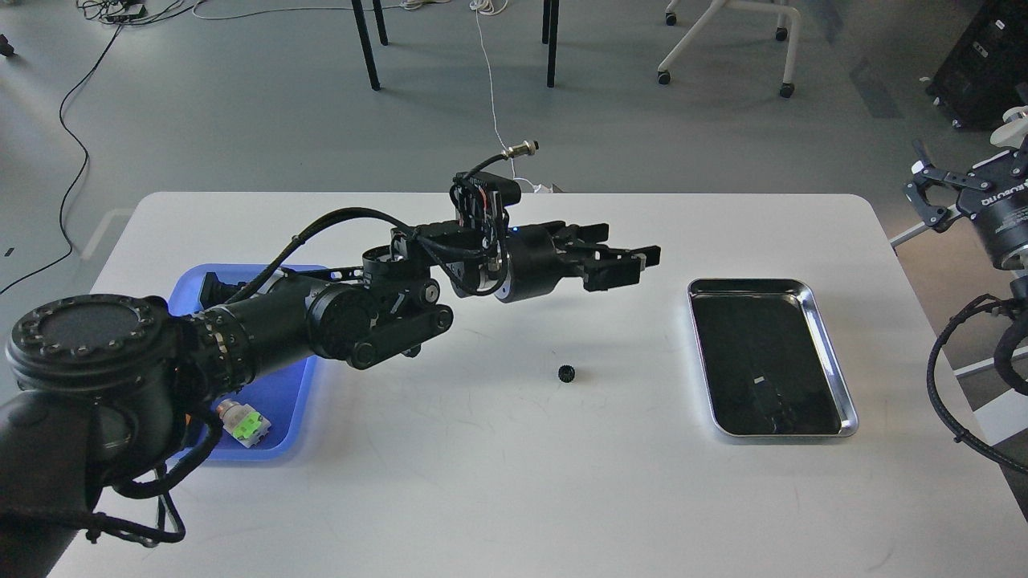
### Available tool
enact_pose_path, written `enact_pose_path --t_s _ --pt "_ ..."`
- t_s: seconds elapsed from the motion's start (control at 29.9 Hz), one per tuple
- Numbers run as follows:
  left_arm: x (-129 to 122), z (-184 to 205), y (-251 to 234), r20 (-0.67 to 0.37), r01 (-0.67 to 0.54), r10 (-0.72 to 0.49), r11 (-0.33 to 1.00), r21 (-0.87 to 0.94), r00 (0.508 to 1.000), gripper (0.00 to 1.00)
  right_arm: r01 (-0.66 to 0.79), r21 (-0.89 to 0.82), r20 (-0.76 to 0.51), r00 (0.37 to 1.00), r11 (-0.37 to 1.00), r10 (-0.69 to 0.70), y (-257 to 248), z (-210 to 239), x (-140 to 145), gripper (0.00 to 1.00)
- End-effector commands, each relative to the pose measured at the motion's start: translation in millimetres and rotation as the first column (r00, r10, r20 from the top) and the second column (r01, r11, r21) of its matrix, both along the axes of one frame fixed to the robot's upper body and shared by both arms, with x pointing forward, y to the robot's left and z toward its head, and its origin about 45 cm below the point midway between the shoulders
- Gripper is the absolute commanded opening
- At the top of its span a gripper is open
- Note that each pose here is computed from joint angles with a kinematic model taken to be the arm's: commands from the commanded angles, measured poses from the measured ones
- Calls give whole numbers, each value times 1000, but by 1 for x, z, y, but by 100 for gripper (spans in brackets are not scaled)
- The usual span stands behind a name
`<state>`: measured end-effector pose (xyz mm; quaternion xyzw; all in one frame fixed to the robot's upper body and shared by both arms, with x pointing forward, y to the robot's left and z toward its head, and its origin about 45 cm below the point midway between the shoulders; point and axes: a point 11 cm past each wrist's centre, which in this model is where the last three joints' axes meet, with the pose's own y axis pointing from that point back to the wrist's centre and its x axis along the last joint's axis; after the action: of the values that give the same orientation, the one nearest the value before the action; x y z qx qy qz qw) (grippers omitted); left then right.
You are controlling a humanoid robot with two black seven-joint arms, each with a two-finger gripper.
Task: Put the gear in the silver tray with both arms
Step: 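Retract the left arm and bring the right gripper toward the gear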
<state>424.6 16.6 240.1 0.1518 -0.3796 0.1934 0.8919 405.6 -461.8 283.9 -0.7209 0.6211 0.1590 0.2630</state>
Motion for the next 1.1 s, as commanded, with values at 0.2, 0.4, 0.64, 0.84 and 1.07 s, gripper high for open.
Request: enact_pose_path --t_s 0.2,0.4,0.64,0.84,1.07 --pt "61 111 51 -398 -350 111 721 -599 911 98 -178 -282 31 980 943 195 55 66 45 100" --pt "83 114 153 -563 -525 75 477 -705 823 98 -333 -506 -45 931 796 362 126 87 74 100" --pt "89 84 236 -780 -756 4 248 -605 626 98 -528 -734 -238 790 427 566 235 56 79 100" --pt "81 64 267 -803 -792 38 199 -578 595 98 -567 -822 -399 644 57 653 308 31 63 99" --pt "75 51 285 -817 -811 64 181 -556 573 98 -465 -759 -639 394 -457 661 379 -41 13 98"
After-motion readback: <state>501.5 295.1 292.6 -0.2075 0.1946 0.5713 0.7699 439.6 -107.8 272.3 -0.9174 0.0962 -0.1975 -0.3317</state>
